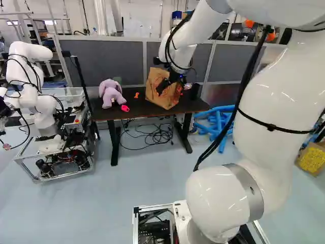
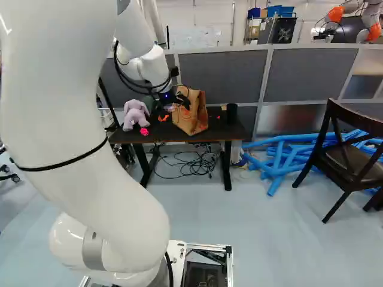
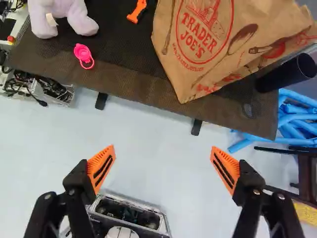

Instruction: Pick up the bag on the ground and place it on the table

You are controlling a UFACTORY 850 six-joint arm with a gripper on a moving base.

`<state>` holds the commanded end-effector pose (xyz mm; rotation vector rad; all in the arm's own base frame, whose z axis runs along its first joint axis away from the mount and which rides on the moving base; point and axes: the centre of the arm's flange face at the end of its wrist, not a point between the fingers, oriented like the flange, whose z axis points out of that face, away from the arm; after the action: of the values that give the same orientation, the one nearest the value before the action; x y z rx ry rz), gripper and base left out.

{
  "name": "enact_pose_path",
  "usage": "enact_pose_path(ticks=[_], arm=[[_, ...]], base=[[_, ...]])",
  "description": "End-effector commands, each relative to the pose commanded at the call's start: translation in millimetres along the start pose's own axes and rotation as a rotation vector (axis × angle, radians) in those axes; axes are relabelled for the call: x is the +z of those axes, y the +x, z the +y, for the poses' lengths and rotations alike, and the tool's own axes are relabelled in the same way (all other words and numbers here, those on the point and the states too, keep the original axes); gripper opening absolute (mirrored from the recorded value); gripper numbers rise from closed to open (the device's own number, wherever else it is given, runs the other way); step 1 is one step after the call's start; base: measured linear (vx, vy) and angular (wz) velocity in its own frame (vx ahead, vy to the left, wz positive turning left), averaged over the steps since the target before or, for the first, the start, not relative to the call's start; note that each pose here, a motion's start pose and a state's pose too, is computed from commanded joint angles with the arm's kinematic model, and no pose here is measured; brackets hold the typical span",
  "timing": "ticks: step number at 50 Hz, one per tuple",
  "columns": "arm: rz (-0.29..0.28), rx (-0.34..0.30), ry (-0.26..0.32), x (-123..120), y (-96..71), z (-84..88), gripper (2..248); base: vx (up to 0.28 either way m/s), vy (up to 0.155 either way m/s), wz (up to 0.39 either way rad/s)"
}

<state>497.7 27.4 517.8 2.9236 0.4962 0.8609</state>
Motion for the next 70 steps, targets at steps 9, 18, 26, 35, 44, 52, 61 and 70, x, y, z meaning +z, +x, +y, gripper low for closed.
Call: enact_pose_path(ticks=[9, 18, 26, 35, 44, 52, 61, 70], arm=[[0.067, 0.035, -0.026, 5.4, -25.2, -3.9, 247], [0.137, 0.07, -0.051, 9.7, -51.9, -8.5, 247], [0.197, 0.1, -0.07, 12.4, -75.7, -13.0, 247], [0.262, 0.13, -0.088, 14.4, -101.5, -18.3, 247], [0.324, 0.158, -0.102, 15.3, -126.5, -23.8, 247], [0.372, 0.18, -0.112, 15.4, -146.4, -28.4, 247], [0.424, 0.203, -0.122, 15.0, -167.7, -33.6, 247], [0.471, 0.223, -0.129, 14.0, -187.6, -38.6, 247]], base=[[0.0, 0.0, 0.0], [0.0, 0.0, 0.0], [0.0, 0.0, 0.0], [0.0, 0.0, 0.0], [0.0, 0.0, 0.0], [0.0, 0.0, 0.0], [0.0, 0.0, 0.0], [0.0, 0.0, 0.0]])
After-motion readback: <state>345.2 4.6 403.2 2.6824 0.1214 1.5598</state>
